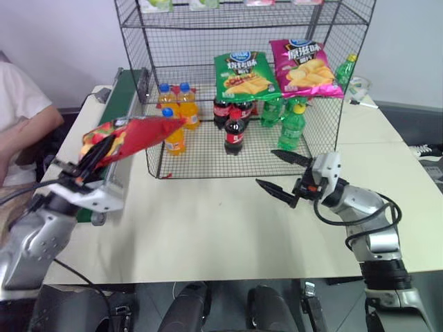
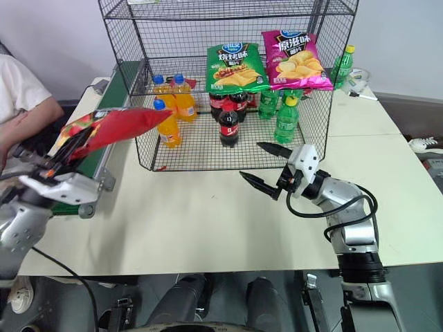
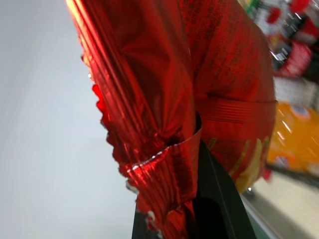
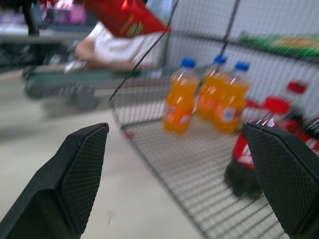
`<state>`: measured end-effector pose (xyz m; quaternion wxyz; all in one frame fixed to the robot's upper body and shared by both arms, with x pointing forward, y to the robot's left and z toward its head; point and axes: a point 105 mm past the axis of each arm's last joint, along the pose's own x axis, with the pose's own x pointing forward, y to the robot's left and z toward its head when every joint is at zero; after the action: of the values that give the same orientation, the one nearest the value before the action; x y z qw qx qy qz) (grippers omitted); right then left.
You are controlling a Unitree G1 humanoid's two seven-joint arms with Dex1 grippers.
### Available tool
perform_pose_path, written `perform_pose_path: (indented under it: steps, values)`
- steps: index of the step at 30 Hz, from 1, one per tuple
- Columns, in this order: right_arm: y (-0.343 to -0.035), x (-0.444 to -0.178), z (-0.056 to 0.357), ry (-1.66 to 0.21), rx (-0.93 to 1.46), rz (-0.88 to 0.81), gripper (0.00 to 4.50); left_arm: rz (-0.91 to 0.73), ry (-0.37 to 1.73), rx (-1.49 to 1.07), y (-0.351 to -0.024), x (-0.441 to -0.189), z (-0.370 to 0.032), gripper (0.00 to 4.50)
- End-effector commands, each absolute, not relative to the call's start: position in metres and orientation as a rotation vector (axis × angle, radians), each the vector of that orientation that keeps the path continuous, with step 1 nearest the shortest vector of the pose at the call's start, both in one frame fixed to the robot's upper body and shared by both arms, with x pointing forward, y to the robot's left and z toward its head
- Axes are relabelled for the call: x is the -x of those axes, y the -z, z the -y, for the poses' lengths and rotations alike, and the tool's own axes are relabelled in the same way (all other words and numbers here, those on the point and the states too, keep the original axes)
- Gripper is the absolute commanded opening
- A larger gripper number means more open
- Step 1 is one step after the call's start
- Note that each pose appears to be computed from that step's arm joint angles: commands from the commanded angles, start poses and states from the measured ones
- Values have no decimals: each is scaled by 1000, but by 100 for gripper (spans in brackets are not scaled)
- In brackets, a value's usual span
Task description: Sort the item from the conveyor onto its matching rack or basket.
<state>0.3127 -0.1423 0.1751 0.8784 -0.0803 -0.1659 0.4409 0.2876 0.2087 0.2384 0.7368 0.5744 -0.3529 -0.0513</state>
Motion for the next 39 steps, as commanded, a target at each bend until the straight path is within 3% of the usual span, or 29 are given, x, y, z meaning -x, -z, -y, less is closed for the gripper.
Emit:
perform_pose_path:
  steps: [1, 5, 11, 16, 18, 20, 35, 38, 39]
  values:
    - [-199, -313, 144, -838, 200, 465, 450, 811, 66, -1267, -254, -311, -199, 3]
    - [-197, -314, 144, -802, 221, 469, 450, 880, 20, -1256, -271, -340, -182, 3]
    - [-196, -315, 141, -791, 233, 471, 450, 860, -74, -1296, -278, -399, -164, 3]
    - [-201, -319, 141, -772, 246, 487, 450, 749, -104, -1305, -272, -443, -149, 3]
    - [-201, -319, 140, -768, 247, 490, 450, 753, -102, -1291, -275, -449, -143, 3]
    - [-202, -319, 138, -765, 249, 492, 450, 645, -96, -1368, -264, -462, -144, 3]
    - [-198, -318, 141, -746, 263, 469, 450, 564, -86, -1340, -268, -471, -150, 3]
    - [-197, -319, 140, -748, 266, 464, 450, 553, -64, -1293, -268, -471, -150, 77]
    - [-197, -319, 140, -751, 267, 462, 450, 549, -55, -1278, -267, -471, -149, 127]
